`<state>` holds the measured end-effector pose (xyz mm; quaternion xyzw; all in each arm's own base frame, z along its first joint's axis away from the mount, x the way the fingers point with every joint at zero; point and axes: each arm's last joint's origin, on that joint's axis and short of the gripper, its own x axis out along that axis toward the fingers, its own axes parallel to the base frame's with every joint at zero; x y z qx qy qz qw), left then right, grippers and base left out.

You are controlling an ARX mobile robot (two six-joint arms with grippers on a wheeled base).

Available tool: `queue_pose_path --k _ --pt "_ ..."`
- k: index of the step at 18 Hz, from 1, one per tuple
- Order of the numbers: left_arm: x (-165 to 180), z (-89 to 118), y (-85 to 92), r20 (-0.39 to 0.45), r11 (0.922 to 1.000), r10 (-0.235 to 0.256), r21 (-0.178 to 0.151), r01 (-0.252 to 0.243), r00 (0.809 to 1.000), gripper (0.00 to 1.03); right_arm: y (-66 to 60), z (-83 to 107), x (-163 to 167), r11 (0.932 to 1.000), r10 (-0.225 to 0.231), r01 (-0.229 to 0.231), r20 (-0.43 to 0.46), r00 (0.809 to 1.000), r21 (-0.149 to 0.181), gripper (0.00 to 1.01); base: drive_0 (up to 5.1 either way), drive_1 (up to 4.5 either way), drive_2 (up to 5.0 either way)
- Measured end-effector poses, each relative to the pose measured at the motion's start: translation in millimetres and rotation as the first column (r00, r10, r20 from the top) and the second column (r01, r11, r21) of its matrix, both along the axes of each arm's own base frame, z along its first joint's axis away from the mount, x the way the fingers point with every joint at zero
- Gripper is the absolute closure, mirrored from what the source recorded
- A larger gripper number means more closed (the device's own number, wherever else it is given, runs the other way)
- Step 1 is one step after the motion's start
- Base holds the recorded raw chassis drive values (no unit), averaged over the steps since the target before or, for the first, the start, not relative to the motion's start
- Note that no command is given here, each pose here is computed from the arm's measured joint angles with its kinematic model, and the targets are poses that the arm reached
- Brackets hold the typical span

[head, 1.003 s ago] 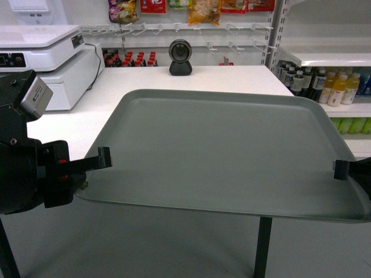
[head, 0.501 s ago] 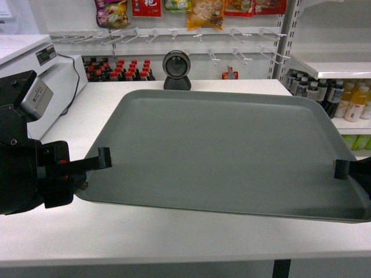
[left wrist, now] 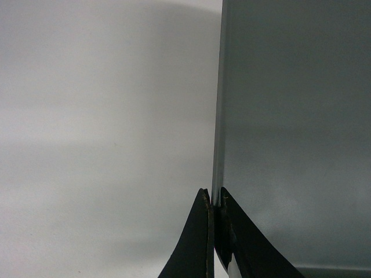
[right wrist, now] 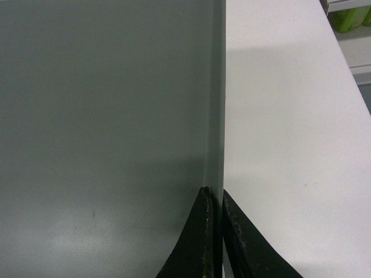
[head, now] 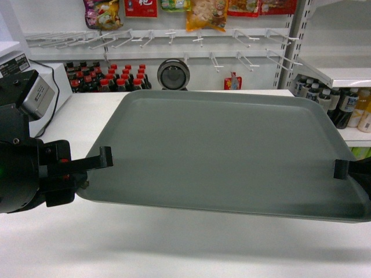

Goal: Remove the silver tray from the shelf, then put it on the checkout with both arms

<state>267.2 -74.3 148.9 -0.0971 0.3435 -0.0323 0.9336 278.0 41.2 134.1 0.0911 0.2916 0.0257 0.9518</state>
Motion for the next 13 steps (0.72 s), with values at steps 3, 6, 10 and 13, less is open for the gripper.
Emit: queue_pose_path --k 3,6,10,13 --pt "0 1 0.0 0.010 1.0000 0.001 -0.001 -0.001 1.000 1.00 0.1 1.5 0 1.0000 0.000 0.000 0.010 1.000 0.001 0.98 0.0 0.00 0.0" --pt "0 1 0.3 0.003 1.0000 0.001 0.000 -0.001 1.000 1.00 0.1 0.9 0 1.0000 0.001 -0.001 0.004 1.000 0.001 0.98 0.0 0.00 0.0" --pt "3 -2 -4.7 -0.021 0.9924 0.100 0.074 -0.098 0.995 1.00 1.6 -3.5 7 0.9932 0.116 -0.116 0.125 0.985 -0.010 0.98 0.0 0.00 0.0" --pt "44 -17 -15.6 -0.031 0.9718 0.191 0.147 -0.184 0.981 1.00 9.1 -11.6 45 0.9871 0.156 -0.149 0.147 0.977 -0.059 0.98 0.0 0.00 0.0"
